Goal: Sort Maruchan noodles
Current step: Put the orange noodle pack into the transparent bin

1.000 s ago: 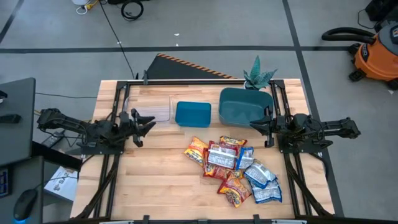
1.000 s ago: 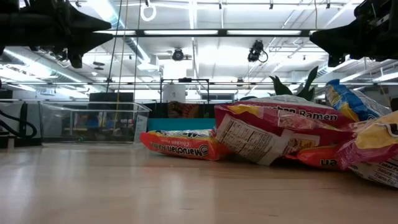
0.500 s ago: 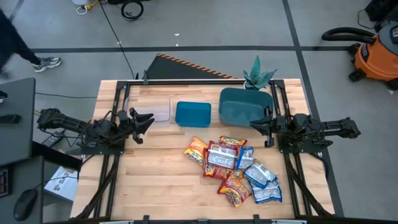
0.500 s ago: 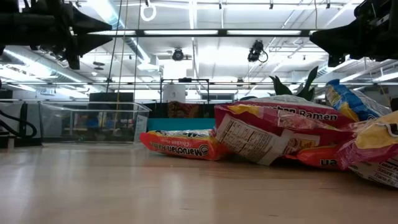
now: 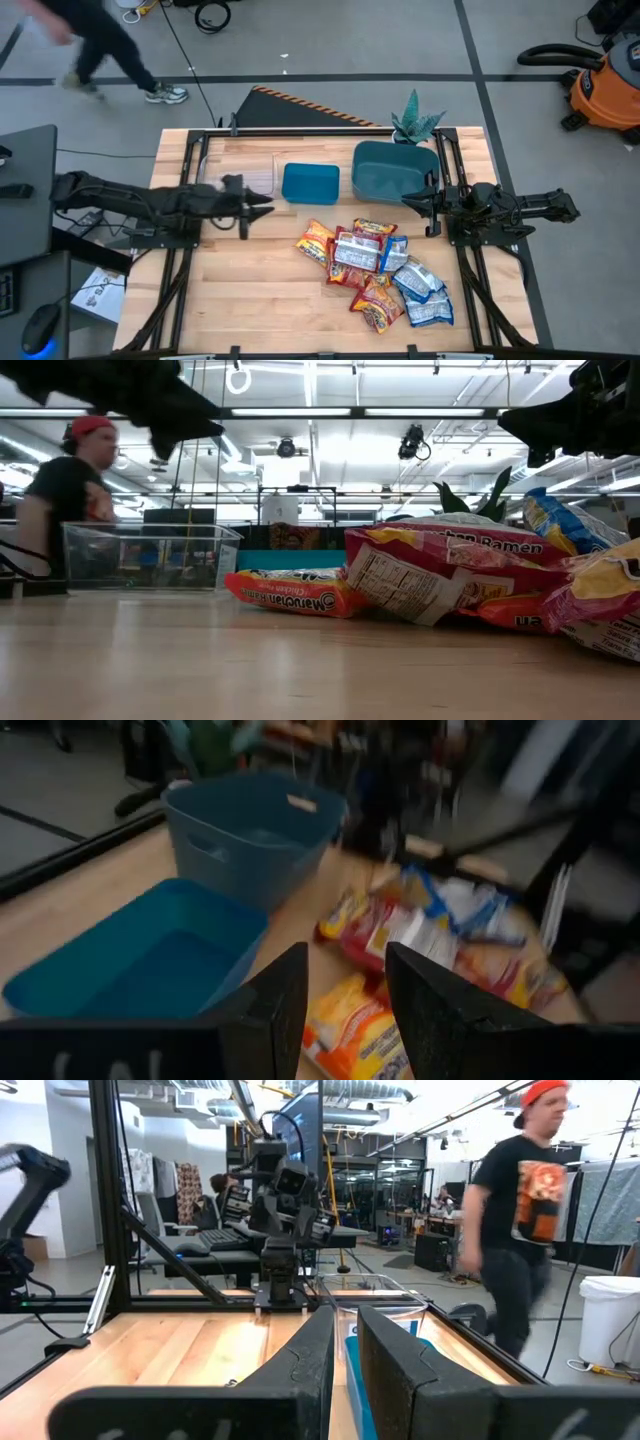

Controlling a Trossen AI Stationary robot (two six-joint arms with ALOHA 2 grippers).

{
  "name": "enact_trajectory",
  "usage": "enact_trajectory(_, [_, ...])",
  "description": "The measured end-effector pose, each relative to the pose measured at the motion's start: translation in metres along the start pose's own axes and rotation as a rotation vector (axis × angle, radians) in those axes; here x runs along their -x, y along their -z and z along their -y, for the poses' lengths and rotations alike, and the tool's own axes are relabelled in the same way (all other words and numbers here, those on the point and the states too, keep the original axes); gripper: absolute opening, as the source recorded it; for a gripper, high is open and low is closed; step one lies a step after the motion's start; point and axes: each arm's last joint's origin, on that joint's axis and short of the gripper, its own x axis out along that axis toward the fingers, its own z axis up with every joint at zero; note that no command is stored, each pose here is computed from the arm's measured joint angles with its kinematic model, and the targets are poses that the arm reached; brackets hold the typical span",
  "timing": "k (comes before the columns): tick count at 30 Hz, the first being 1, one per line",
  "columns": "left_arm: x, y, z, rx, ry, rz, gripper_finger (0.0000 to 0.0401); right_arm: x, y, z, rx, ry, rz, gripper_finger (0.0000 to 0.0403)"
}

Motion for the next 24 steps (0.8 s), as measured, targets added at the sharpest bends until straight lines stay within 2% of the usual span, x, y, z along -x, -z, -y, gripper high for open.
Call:
enact_trajectory(7, [-0.049, -0.012, 0.008, -0.06, 0.104, -0.198, 0.0142, 0.0, 0.0, 0.0, 0.0, 0.0, 0.0, 0.0055])
enact_trajectory(10, [-0.07, -0.01, 0.01, -0.054, 0.171, -0.288, 0.0142, 0.0, 0.0, 0.0, 0.0, 0.0, 0.0, 0.0055])
enact_trajectory(13, [-0.086, -0.006, 0.014, -0.097, 0.195, -0.393, 0.0142, 0.0, 0.0, 0.0, 0.0, 0.0, 0.0, 0.0055])
enact_trajectory(19, [-0.106, 0.032, 0.016, -0.26, 0.168, -0.629, 0.0142, 0.0, 0.0, 0.0, 0.0, 0.0, 0.0, 0.0055])
enact_trajectory(24, [-0.115, 0.06, 0.018, -0.271, 0.162, -0.76, 0.0142, 0.0, 0.0, 0.0, 0.0, 0.0, 0.0, 0.0055])
